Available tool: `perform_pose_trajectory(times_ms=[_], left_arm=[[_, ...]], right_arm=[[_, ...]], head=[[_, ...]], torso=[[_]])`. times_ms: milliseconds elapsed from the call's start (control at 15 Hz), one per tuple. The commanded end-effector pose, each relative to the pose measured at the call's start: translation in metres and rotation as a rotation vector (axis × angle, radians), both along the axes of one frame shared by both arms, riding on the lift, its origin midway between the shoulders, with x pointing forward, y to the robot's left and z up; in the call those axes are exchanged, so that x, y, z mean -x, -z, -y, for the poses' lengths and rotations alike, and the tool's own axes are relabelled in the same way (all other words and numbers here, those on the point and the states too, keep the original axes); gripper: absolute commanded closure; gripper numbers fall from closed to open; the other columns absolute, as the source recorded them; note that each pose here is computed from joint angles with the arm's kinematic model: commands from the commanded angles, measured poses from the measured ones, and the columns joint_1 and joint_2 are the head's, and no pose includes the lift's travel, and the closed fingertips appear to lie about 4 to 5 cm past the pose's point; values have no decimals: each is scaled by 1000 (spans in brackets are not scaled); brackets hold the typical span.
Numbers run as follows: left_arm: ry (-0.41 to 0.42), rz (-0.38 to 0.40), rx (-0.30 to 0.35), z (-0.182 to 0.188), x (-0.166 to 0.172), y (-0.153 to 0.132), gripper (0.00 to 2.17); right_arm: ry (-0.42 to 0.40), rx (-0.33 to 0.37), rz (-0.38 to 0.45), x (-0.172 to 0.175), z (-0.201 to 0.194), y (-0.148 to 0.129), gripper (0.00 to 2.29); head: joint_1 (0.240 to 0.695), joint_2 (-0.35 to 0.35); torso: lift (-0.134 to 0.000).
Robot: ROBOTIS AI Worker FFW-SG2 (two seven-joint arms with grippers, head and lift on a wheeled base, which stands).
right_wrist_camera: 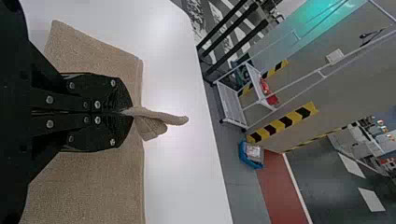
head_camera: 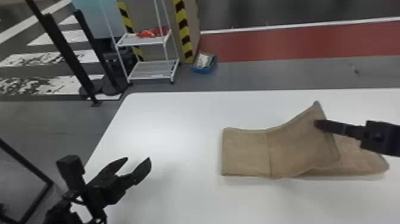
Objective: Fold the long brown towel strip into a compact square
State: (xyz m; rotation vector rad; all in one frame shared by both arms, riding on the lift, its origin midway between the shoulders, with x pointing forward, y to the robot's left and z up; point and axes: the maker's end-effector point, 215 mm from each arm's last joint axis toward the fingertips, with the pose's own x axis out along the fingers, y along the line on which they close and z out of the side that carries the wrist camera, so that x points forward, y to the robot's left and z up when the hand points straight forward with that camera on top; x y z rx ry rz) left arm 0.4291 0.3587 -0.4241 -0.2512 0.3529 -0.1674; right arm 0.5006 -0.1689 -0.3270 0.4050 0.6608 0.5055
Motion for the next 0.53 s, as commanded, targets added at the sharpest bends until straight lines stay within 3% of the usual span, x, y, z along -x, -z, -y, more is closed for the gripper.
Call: perform_pose_trajectory(times_ms=[0, 133, 267, 467], left_arm=[[-2, 6, -5, -2, 0, 0, 87], [-8, 18, -10, -3, -2, -3, 87], [-9, 18, -9, -3, -2, -1, 87], [-1, 10, -16, 4, -4, 3, 87]], right_arm=[[-7, 17, -32, 7, -10, 24, 1484], [9, 30, -13, 2, -6, 24, 1484], [37, 0, 11, -2, 7, 16, 1484], [66, -47, 85, -14, 24, -25, 1480]], head=[[695, 222], [695, 232], [695, 232], [695, 217]], torso=[[-125], [-125], [-125], [-125]])
